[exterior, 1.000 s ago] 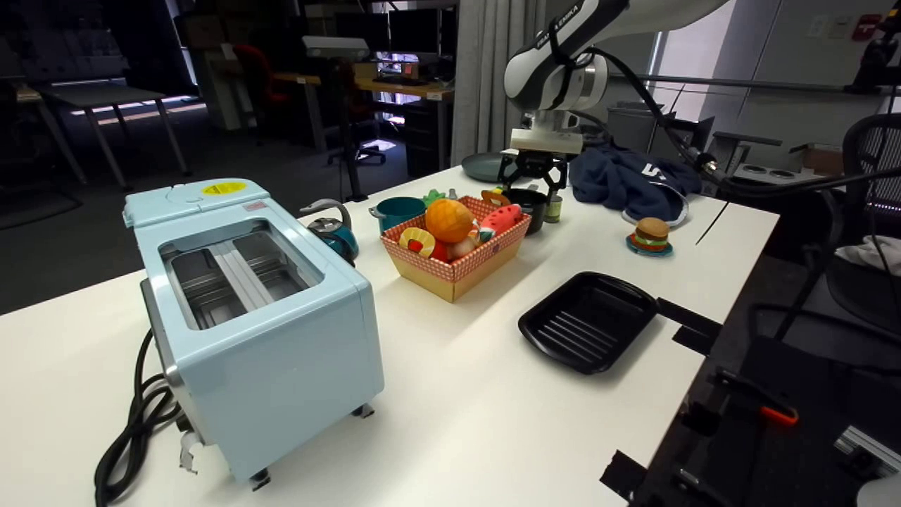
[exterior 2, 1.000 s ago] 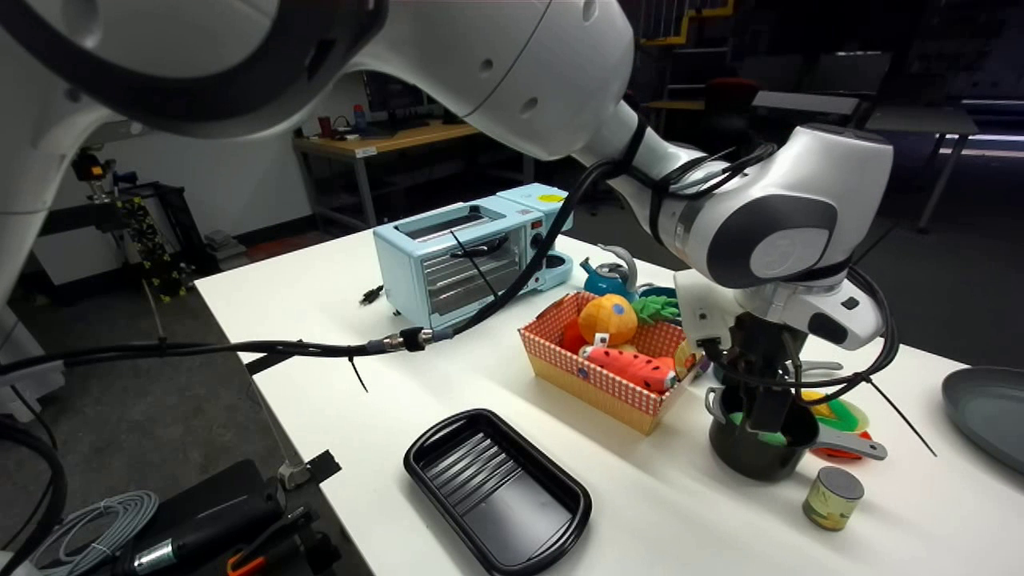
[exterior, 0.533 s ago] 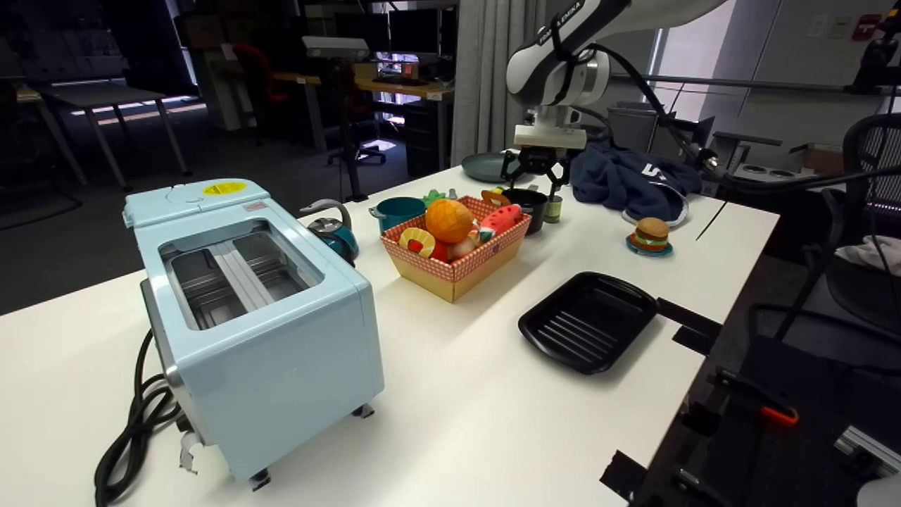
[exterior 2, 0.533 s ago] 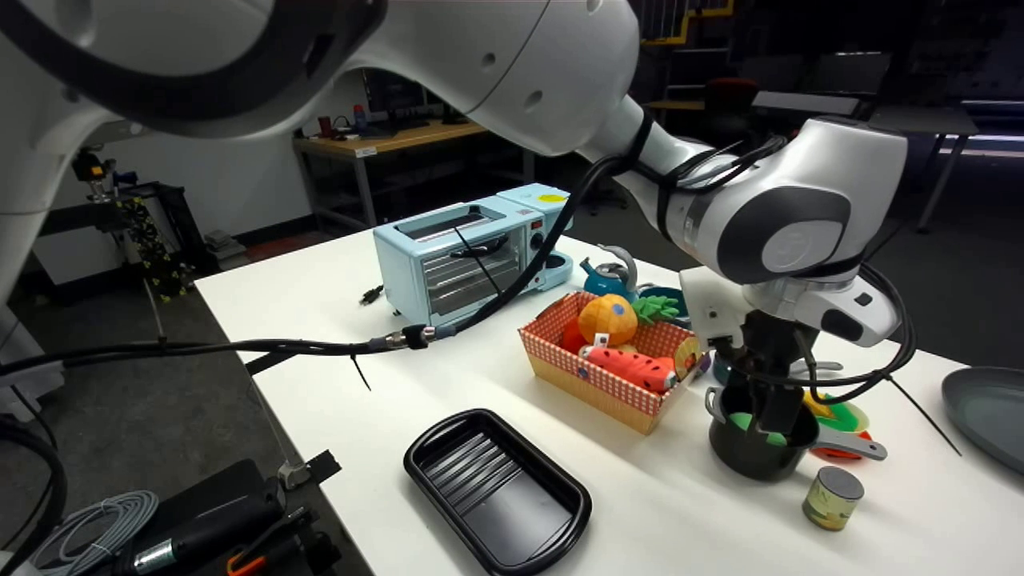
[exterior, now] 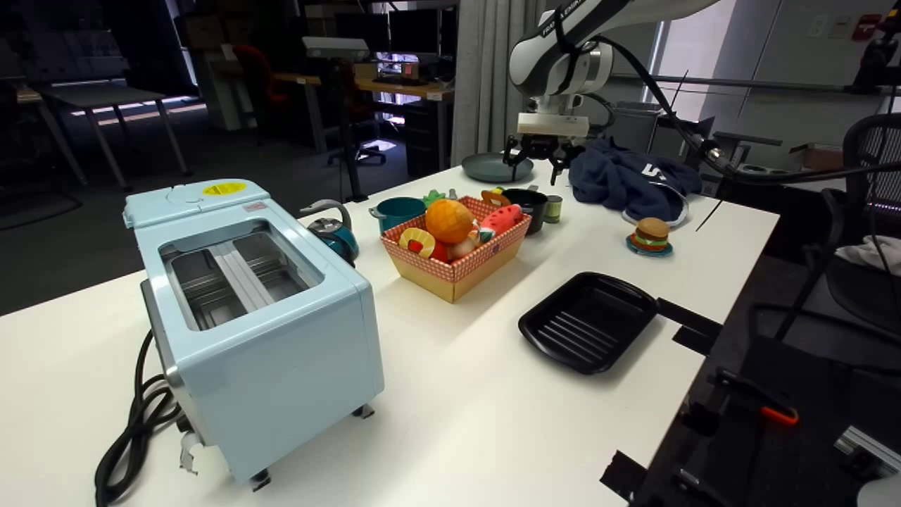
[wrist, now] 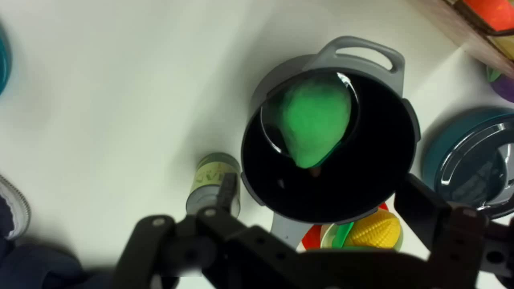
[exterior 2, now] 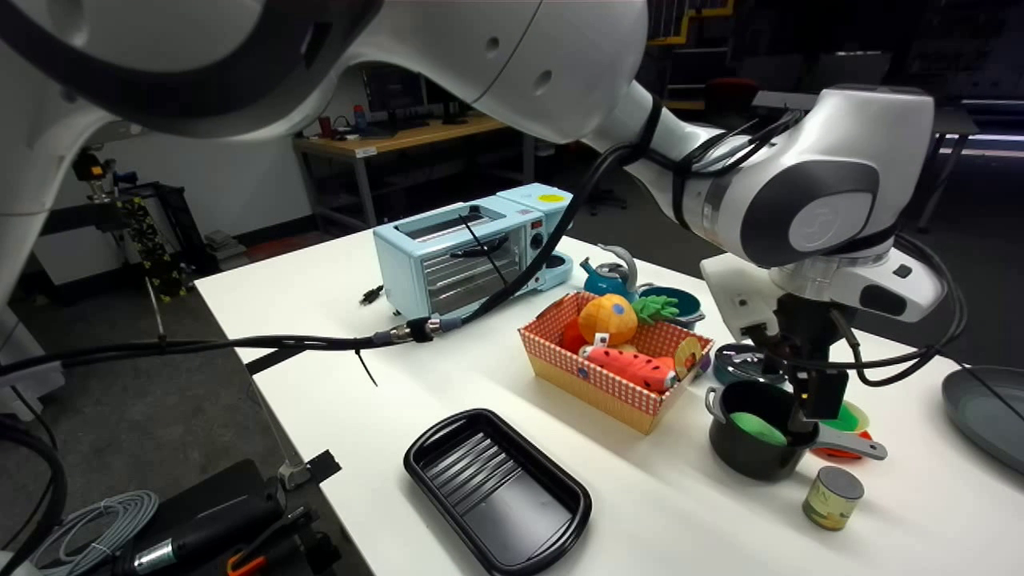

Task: Put the plushy in the pot in the basket

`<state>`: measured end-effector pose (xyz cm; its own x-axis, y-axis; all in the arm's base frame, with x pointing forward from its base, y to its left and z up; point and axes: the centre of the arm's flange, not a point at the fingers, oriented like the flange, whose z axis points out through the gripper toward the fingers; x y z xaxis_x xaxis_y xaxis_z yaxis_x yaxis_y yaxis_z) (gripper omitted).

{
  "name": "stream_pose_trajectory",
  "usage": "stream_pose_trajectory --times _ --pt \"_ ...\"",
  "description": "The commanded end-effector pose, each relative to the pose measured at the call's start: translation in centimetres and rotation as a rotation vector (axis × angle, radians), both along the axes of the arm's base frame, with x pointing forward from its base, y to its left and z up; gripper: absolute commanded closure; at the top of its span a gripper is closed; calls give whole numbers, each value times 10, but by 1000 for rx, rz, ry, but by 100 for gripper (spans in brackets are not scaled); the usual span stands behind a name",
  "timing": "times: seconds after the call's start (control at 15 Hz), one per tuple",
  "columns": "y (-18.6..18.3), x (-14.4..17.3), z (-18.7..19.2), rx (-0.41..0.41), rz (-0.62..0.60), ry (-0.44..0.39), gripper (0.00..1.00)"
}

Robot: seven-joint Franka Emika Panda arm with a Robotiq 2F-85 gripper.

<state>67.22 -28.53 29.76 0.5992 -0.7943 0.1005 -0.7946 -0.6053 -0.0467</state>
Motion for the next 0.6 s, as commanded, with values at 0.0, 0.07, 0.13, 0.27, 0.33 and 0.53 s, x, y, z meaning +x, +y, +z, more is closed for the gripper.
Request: stream_pose_trajectory --times 0.0,0.07,0.13,0.27,0.33,0.53 --pt "-11 8 -6 -63 5 -10 0" --pt "-12 8 -10 -69 11 -7 0" --pt "-11 7 -15 -75 15 -6 0" --pt "-10 8 -23 -77 23 -1 0" --pt "-6 9 -26 -74 28 1 0" --pt "7 11 -33 -64 42 3 0"
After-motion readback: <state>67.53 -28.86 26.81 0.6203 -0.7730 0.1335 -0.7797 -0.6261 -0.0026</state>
